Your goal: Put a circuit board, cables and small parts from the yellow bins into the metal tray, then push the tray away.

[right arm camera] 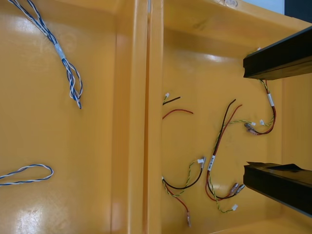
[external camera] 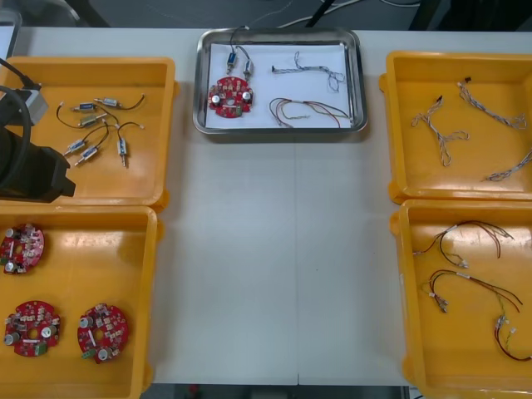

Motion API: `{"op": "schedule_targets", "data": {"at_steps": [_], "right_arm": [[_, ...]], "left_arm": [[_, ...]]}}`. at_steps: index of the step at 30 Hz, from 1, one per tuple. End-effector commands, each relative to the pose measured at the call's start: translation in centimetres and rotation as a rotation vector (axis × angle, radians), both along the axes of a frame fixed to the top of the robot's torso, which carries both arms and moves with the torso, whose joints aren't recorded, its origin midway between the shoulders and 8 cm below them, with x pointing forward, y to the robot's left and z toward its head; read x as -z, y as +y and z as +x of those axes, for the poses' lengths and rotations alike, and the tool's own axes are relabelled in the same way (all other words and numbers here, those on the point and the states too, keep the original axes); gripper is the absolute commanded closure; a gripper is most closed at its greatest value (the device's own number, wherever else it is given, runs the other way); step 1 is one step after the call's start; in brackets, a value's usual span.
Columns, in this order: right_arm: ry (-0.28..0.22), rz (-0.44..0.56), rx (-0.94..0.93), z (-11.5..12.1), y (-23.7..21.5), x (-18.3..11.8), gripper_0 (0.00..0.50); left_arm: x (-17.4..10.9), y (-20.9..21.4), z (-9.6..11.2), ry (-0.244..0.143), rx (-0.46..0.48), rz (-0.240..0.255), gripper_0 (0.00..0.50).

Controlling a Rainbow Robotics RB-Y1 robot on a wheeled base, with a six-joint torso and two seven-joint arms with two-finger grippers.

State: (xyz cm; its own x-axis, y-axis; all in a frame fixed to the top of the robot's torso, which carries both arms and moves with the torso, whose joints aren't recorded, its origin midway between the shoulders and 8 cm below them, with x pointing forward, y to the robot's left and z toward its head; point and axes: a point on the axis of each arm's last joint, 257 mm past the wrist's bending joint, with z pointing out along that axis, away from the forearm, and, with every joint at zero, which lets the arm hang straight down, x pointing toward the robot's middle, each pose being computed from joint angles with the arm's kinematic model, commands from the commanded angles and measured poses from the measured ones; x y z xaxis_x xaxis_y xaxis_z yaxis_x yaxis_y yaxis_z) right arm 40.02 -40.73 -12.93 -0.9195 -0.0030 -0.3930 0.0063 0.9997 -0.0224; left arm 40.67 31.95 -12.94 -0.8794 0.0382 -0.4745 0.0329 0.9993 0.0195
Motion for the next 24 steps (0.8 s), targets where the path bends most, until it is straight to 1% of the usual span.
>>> {"op": "schedule_targets", "data": {"at_steps": [1,24], "right_arm": [[-0.023,0.009,0.012,-0.14,0.09,-0.53,0.0],[-0.023,0.009,0.012,-0.14,0.09,-0.53,0.0]], "left_arm": [[-0.56,-0.11,-0.09,-0.023,0.023,0.009,0.0],[-0.56,-0.11,-0.09,-0.023,0.023,0.009,0.0]]}}
